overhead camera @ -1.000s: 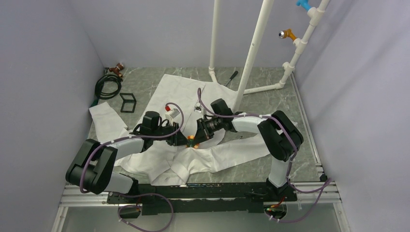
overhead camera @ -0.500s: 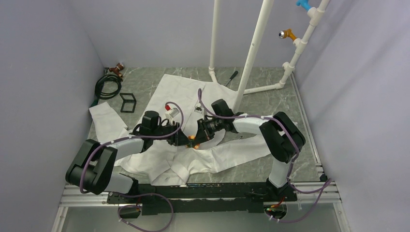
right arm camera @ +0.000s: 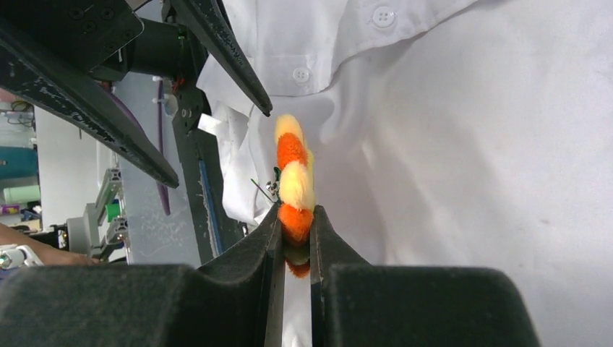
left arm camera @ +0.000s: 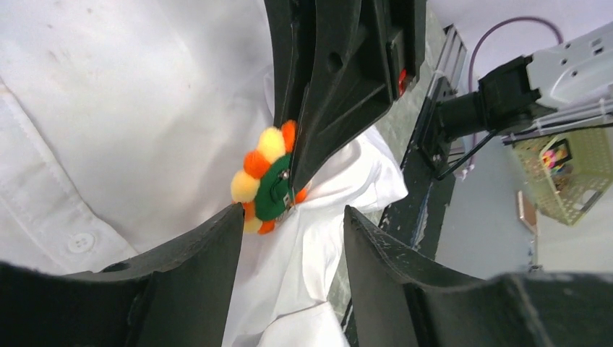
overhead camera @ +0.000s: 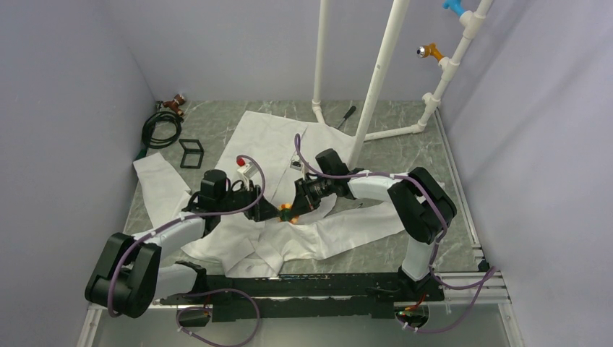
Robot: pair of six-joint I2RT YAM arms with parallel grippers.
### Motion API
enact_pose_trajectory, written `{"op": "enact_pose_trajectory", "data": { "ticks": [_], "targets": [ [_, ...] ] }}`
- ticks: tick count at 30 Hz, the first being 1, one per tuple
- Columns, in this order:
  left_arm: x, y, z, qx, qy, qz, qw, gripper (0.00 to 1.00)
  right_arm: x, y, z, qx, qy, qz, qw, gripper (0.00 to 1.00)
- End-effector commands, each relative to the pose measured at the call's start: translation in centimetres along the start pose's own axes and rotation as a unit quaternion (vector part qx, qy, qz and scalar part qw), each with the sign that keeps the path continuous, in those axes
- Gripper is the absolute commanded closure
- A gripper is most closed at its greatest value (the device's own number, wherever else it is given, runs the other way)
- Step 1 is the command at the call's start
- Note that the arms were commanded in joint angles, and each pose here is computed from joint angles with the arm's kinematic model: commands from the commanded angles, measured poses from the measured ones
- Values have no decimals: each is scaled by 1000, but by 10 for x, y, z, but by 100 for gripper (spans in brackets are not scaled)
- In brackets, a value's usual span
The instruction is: Remove the brooch from the garment
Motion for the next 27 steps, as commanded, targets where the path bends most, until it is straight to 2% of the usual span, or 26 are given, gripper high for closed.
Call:
{"op": "enact_pose_trajectory", "data": {
  "ticks": [1, 13, 20, 27],
  "targets": [
    [9, 11, -5, -25, 8, 42, 999, 43, -10, 7, -5, 0, -10, -39, 999, 100],
    [23, 14, 15, -70, 74, 153, 983, 46, -15, 15, -9, -8, -15, -57, 998, 100],
    [20, 17, 24, -82, 86, 186, 975, 54, -15, 15, -11, -11, -10, -47, 999, 100],
    [27, 3, 33, -52, 111, 225, 967, 76, -16, 13, -13, -12, -11, -37, 999, 100]
  ]
}}
Point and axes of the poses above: each gripper's point midway between its finger pads, its own z axis out along the fingers, its own y axis along the line the jaws close on, x = y × z, the point moved 2 cm from there along -z, back along the fingers, and after that the axes turned 7 degrees about -z, right-handed, at the moved point
